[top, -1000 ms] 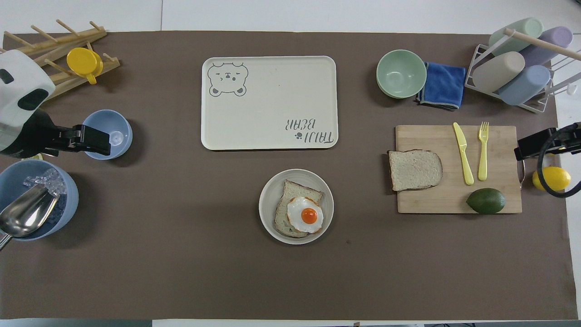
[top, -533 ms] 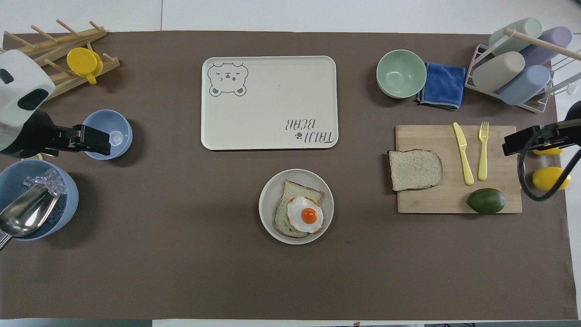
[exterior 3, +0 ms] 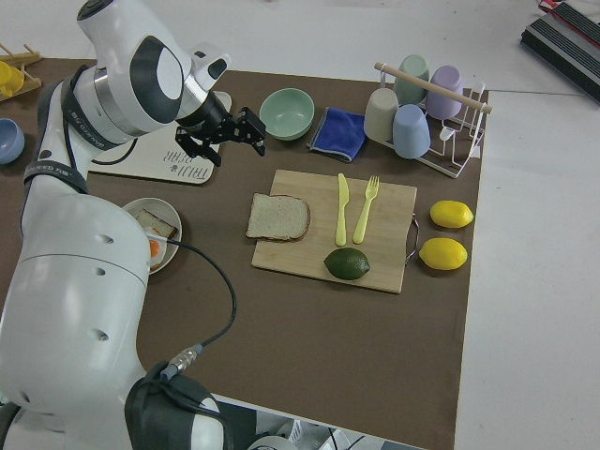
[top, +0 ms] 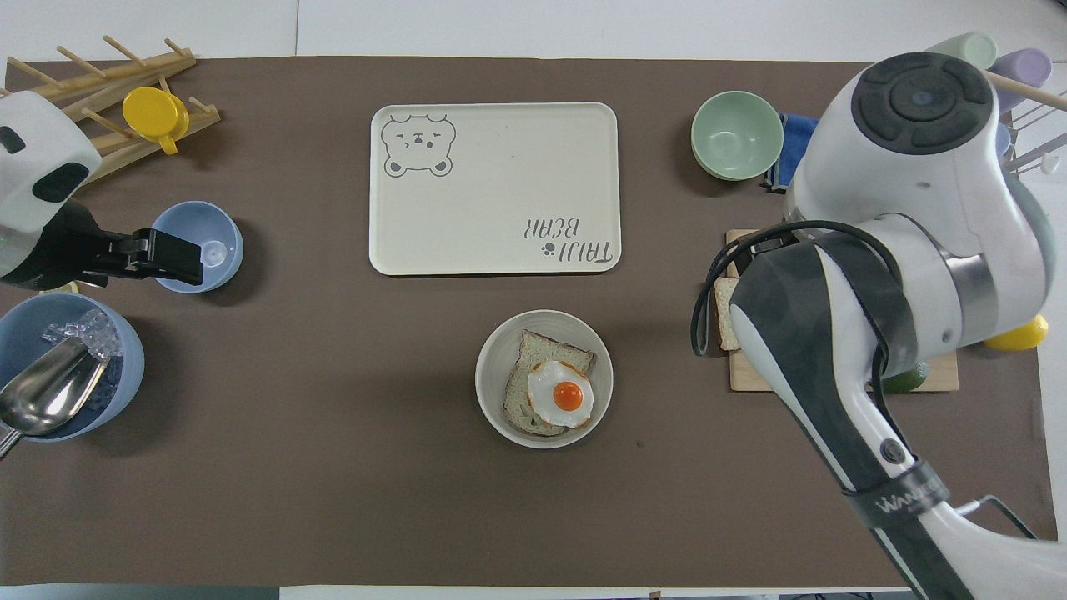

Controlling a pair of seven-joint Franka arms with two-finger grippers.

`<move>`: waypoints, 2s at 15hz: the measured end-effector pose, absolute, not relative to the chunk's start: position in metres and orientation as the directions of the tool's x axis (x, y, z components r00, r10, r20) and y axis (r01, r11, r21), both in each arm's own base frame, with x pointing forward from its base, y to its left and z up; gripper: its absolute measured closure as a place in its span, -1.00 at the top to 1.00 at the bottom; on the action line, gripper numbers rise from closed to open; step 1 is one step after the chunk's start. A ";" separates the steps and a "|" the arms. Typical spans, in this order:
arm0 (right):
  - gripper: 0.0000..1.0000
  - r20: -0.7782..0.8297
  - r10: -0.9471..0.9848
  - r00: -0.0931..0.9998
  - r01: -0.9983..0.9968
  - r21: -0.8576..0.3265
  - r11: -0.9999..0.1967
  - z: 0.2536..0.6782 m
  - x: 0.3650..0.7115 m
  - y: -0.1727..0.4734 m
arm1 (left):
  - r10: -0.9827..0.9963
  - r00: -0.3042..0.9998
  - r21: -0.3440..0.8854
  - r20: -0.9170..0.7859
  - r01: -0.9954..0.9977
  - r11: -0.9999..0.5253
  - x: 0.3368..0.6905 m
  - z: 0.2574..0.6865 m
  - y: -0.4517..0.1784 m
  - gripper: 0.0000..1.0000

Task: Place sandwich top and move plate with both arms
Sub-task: 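Reach the right gripper to the bread slice on the cutting board, then grasp the bread slice with the right gripper and lift it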

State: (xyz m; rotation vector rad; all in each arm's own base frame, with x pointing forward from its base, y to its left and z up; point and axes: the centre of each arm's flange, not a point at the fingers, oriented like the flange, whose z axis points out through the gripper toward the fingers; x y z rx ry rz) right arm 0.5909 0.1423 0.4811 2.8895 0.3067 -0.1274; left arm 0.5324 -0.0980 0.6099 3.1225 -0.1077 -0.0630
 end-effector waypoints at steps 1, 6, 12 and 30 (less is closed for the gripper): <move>1.00 -0.102 0.194 0.976 0.212 0.219 -0.952 0.463 0.596 0.147 | -0.069 0.997 0.018 -0.040 -0.069 -0.997 0.532 0.610 -0.098 1.00; 1.00 -0.107 0.144 0.984 0.166 0.240 -0.957 0.384 0.580 0.202 | -0.069 0.997 0.018 -0.040 -0.069 -0.997 0.532 0.610 -0.098 1.00; 0.89 -0.153 0.108 0.982 0.145 0.254 -0.956 0.337 0.580 0.192 | -0.069 0.997 0.018 -0.040 -0.069 -0.997 0.532 0.610 -0.098 1.00; 0.81 -0.195 0.090 0.977 0.140 0.259 -0.956 0.294 0.558 0.164 | -0.070 0.997 0.018 -0.041 -0.069 -0.997 0.532 0.610 -0.098 1.00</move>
